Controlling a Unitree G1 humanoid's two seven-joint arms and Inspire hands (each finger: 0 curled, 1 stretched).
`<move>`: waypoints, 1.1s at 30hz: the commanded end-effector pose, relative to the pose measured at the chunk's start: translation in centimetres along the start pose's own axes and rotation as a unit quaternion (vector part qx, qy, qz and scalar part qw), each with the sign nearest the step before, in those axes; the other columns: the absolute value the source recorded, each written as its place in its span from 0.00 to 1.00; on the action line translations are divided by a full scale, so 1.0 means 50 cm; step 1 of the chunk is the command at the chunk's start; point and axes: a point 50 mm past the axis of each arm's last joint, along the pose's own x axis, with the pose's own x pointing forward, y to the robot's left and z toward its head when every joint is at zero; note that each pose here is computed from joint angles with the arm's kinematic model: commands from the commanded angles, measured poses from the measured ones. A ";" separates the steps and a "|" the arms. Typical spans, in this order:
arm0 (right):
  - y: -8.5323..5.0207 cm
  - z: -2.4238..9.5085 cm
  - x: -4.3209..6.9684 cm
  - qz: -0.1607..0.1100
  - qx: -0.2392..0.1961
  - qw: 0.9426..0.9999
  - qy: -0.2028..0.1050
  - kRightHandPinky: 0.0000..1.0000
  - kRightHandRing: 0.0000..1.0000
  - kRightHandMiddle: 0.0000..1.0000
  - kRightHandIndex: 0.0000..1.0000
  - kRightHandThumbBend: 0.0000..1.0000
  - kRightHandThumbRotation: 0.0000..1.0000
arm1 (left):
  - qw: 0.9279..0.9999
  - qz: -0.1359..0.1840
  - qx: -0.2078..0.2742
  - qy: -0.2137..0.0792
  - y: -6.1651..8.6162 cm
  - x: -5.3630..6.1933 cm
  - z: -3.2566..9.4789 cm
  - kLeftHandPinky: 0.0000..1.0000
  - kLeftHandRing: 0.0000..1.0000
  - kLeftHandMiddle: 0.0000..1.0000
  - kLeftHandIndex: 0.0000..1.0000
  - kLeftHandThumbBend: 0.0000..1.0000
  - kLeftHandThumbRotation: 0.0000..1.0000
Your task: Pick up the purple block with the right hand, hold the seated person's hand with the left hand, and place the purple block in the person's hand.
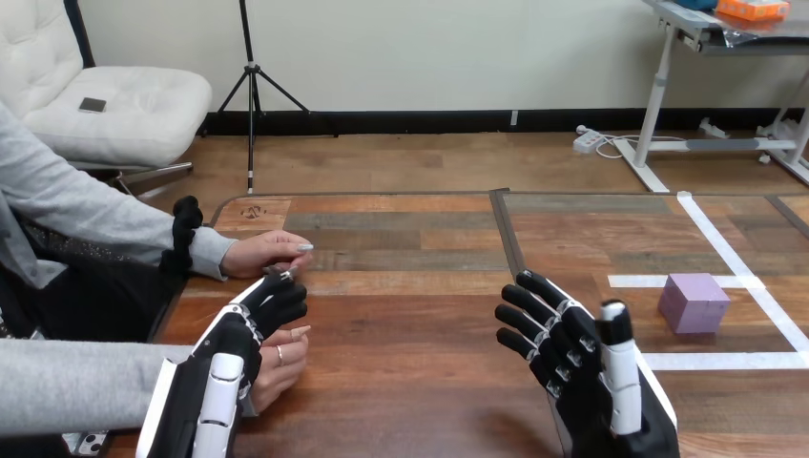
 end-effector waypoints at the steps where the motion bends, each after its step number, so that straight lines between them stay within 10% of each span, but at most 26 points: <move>1: 0.000 0.054 0.073 0.031 -0.033 0.997 -0.055 0.88 0.86 0.85 0.83 0.87 0.84 | 0.999 -0.004 -0.015 -0.052 -0.011 0.040 0.023 0.92 0.81 0.81 0.81 0.54 1.00; 33: -0.095 0.190 0.218 -0.015 -0.220 0.970 -0.102 0.82 0.87 0.87 0.87 0.79 0.89 | 0.999 -0.007 -0.009 -0.052 -0.011 0.043 0.025 0.93 0.81 0.81 0.81 0.55 1.00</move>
